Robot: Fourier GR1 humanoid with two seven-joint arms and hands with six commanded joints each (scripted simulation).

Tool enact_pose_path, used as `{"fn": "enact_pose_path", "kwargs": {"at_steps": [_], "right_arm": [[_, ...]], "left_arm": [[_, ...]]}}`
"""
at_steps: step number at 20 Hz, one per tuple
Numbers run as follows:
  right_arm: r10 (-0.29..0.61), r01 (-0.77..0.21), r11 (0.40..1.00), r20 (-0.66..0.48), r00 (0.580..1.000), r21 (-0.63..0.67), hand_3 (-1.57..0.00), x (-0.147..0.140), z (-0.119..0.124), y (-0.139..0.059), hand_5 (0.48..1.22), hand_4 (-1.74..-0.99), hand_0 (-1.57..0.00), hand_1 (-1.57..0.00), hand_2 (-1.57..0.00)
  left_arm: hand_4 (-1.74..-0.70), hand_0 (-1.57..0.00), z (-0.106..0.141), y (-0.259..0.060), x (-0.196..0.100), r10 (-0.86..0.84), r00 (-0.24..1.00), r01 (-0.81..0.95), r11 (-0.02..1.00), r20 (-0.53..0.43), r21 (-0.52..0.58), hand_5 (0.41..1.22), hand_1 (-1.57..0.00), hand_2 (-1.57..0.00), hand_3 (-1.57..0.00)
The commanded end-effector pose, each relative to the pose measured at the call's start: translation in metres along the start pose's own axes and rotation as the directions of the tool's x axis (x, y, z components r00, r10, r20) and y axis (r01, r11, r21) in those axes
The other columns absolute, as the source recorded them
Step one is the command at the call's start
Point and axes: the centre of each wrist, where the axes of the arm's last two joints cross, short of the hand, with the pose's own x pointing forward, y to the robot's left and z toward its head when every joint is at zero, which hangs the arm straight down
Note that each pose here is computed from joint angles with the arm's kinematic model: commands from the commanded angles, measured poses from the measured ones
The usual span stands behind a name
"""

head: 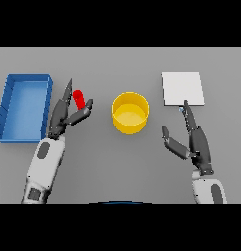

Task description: Pick up the red beaker and tilt it to pour out 1 green nut into yellow bowl. Pick up the yellow bowl and place it on the metallic measuring scale.

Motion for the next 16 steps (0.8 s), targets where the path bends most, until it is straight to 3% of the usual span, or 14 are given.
{"fn": "enact_pose_path", "kwargs": {"at_steps": [1,7,10,11,12,14,16], "right_arm": [[0.007,-0.007,1.000,0.000,1.000,0.004,0.00,0.001,0.001,-0.002,0.679,-1.247,0.00,0.00,0.00],[0.002,-0.002,1.000,-0.001,1.000,-0.005,0.00,-0.001,0.003,-0.011,0.691,-1.262,0.00,0.00,0.00],[0.004,-0.004,1.000,0.004,1.000,-0.008,0.00,0.001,0.002,-0.006,0.691,-1.259,0.00,0.00,0.00],[0.003,-0.003,1.000,0.002,1.000,-0.010,0.00,0.001,0.002,-0.007,0.691,-1.255,0.00,0.00,0.00],[0.006,-0.006,1.000,-0.001,1.000,-0.009,0.00,0.000,0.002,-0.002,0.690,-1.252,0.00,0.00,0.00],[0.015,-0.015,1.000,0.008,1.000,-0.013,0.00,0.000,0.003,-0.005,0.692,-1.245,0.00,0.00,0.00],[0.012,-0.012,1.000,0.006,1.000,-0.009,0.00,0.002,0.001,-0.007,0.693,-1.240,0.00,0.00,0.00]], "left_arm": [[-1.23,0.00,-0.007,-0.005,0.002,-0.008,1.000,0.008,1.000,0.000,0.000,0.649,0.00,0.00,0.00],[-1.26,0.00,-0.025,-0.014,0.002,-0.037,0.999,0.037,0.999,0.026,-0.008,0.680,0.00,0.00,0.00],[-1.30,0.00,-0.031,-0.017,0.003,-0.038,0.998,0.037,0.999,0.056,0.017,0.715,-0.02,-0.04,0.00],[-1.32,-0.09,-0.034,-0.021,0.004,-0.033,0.997,0.031,0.999,0.064,0.031,0.741,-0.14,-0.15,-0.05],[-1.35,-0.32,-0.033,-0.021,0.001,-0.028,0.998,0.025,0.999,0.064,0.047,0.770,-0.36,-0.36,-0.22],[-1.48,-0.77,-0.036,-0.028,0.000,-0.015,0.999,0.013,0.998,0.042,0.056,0.933,-0.80,-0.79,-0.58],[-1.57,-1.06,-0.035,-0.031,-0.002,-0.012,0.996,0.009,0.999,0.086,0.039,1.036,-1.08,-1.07,-0.89]]}}
